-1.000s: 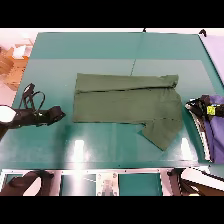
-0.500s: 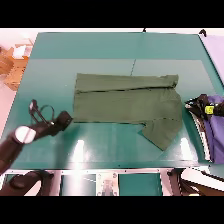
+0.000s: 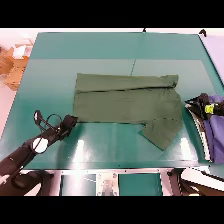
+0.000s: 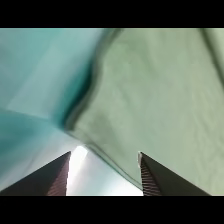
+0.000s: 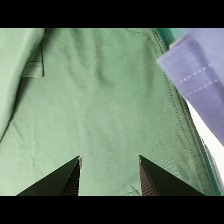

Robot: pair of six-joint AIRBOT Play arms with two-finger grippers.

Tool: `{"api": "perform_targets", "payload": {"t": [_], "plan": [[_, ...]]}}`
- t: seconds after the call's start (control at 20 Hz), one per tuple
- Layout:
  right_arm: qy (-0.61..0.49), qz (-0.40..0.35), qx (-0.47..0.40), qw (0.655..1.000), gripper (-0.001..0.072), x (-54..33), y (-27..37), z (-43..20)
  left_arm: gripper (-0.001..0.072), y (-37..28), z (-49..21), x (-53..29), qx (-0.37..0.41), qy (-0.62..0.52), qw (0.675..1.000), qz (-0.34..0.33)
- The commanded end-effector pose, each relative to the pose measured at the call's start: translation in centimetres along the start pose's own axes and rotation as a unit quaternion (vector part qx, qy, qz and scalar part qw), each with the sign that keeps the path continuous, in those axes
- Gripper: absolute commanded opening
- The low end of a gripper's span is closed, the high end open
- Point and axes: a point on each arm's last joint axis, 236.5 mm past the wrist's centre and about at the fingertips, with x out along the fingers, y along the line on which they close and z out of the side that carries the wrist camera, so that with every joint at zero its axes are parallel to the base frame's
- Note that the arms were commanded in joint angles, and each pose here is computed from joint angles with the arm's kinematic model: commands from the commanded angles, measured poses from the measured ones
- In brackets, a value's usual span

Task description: Fold the shirts.

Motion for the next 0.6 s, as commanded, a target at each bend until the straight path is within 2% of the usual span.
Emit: {"api": "perform_targets", "payload": {"t": [0.0, 0.15, 0.35, 0.55], "plan": [[0.000, 0.001, 0.001, 1.000, 0.0429, 0.0, 0.1, 0.0, 0.0457, 0.4, 0.8, 0.6, -0.016, -0.019, 1.000, 0.002], [0.000, 0.001, 0.001, 1.000, 0.0429, 0.0, 0.1, 0.0, 0.0456, 0.6, 0.9, 0.7, -0.022, -0.021, 1.000, 0.004], [0.000, 0.001, 0.001, 1.000, 0.0429, 0.0, 0.1, 0.0, 0.0459, 3.1, -0.1, 2.7, -0.057, 0.001, 0.997, 0.060], [-0.001, 0.005, 0.003, 1.000, 0.0429, 0.0, 0.2, 0.0, 0.0457, -0.4, 1.3, 3.2, -0.043, -0.015, 0.999, 0.027]]}}
